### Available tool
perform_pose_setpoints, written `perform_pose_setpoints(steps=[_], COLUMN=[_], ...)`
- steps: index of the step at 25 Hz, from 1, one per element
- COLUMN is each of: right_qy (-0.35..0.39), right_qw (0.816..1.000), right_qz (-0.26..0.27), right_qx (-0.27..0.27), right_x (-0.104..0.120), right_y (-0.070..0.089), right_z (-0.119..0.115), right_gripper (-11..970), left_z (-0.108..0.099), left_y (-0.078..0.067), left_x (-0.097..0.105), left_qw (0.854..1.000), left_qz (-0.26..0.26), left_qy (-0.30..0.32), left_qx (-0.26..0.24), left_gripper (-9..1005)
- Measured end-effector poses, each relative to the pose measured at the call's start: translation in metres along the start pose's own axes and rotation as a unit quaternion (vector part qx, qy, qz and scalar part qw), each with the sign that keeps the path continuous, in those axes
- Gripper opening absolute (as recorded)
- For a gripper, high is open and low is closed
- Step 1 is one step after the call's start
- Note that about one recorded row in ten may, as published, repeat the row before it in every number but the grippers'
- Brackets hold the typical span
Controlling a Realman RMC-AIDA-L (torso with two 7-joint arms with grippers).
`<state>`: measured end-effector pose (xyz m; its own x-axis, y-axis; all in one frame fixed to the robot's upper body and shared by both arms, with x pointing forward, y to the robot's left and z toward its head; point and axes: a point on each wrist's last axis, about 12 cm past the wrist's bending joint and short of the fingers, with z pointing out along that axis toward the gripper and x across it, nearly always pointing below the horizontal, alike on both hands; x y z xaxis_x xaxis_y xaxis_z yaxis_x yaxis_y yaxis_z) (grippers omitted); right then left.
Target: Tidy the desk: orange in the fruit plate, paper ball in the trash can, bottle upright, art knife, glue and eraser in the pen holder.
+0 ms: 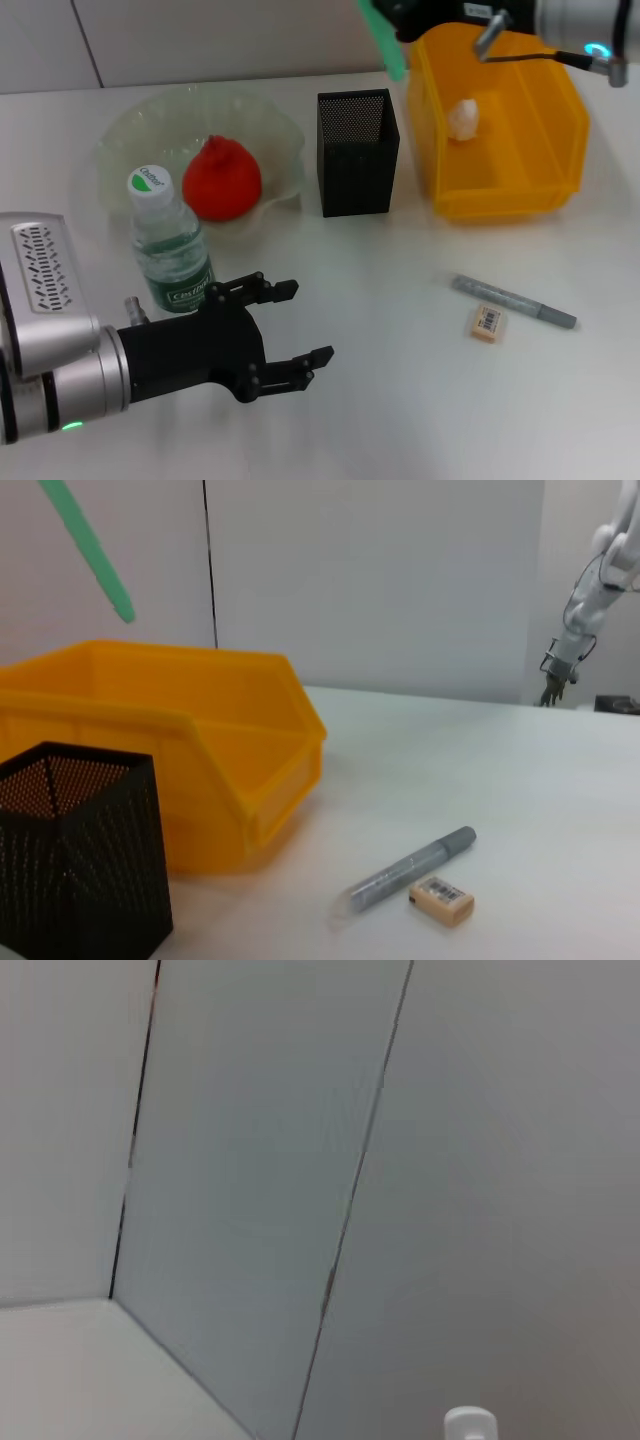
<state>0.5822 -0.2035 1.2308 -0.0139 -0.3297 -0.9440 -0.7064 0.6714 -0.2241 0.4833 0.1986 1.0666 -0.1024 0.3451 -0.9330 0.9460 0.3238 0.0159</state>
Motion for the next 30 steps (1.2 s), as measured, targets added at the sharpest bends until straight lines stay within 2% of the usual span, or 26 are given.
perform_pose_setpoints(steps=[4,5,9,10,12,18,30], right_qy=[-0.008,-0.017,-0.035,-0.047,-0.056,-0.064,-0.056], right_qw=[1.000,0.999,0.996,0.995,0.993,0.992,0.990], right_qz=[0.025,0.045,0.073,0.085,0.087,0.089,0.093], right_qx=[-0.005,-0.013,-0.027,-0.036,-0.049,-0.069,-0.087], right_x=[0.013,0.023,0.034,0.040,0.043,0.050,0.057], right_y=[-0.011,-0.019,-0.031,-0.039,-0.043,-0.048,-0.057], right_z=[-0.010,-0.018,-0.029,-0.035,-0.039,-0.040,-0.022], right_gripper=[48,48,48,49,49,50,51], left_z=[-0.001,-0.001,-0.001,-0.001,-0.001,-0.001,0.003], left_y=[-0.001,-0.001,-0.002,-0.002,-0.002,-0.002,-0.001], left_x=[0.001,0.001,0.000,0.000,0.001,0.000,0.000], left_qw=[1.000,1.000,1.000,1.000,1.000,1.000,1.000], left_qz=[0.000,-0.002,-0.001,0.000,0.001,0.002,-0.004], left_qy=[-0.010,-0.016,-0.019,-0.019,-0.019,-0.020,-0.017], left_qx=[0.001,0.001,0.002,0.004,0.004,0.005,0.011], left_gripper=[802,802,802,802,802,802,802])
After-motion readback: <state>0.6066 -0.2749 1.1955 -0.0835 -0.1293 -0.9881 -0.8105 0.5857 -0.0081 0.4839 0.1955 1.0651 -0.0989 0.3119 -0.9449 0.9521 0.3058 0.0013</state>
